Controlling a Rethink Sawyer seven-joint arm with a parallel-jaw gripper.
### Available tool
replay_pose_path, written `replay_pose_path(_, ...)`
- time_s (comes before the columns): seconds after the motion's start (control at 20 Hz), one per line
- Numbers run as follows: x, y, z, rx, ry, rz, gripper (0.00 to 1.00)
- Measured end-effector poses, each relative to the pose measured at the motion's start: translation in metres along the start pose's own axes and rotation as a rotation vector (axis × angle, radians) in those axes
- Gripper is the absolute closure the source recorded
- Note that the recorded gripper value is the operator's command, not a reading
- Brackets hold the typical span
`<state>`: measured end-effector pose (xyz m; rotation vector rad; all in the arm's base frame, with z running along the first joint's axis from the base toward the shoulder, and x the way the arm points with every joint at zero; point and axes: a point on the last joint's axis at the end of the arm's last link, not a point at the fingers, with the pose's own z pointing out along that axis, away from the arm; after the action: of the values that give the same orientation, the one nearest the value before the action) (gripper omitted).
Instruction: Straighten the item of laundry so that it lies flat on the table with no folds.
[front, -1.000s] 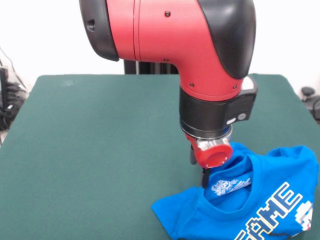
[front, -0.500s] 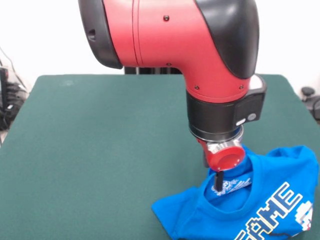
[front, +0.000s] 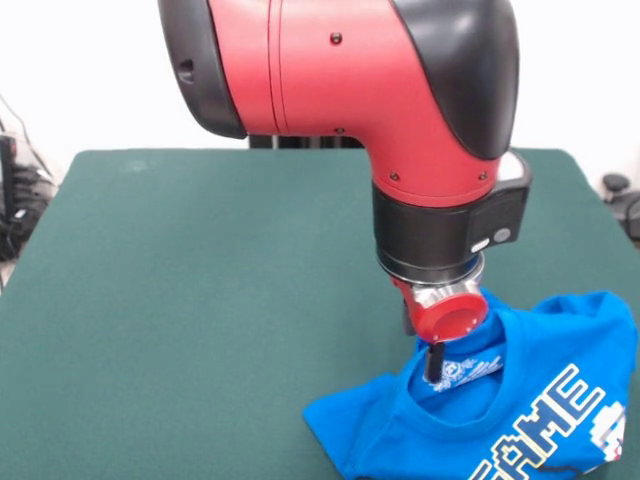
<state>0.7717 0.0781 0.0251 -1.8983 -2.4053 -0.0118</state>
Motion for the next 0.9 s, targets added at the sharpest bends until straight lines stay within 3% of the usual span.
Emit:
replay_pose_path(0.45,-0.005,-0.013,0.014,0.006,-0.028,-0.021,0.00)
replay_pose_path(0.9,-0.021,-0.035,0.041,-0.039,-0.031,-0.001,0.00)
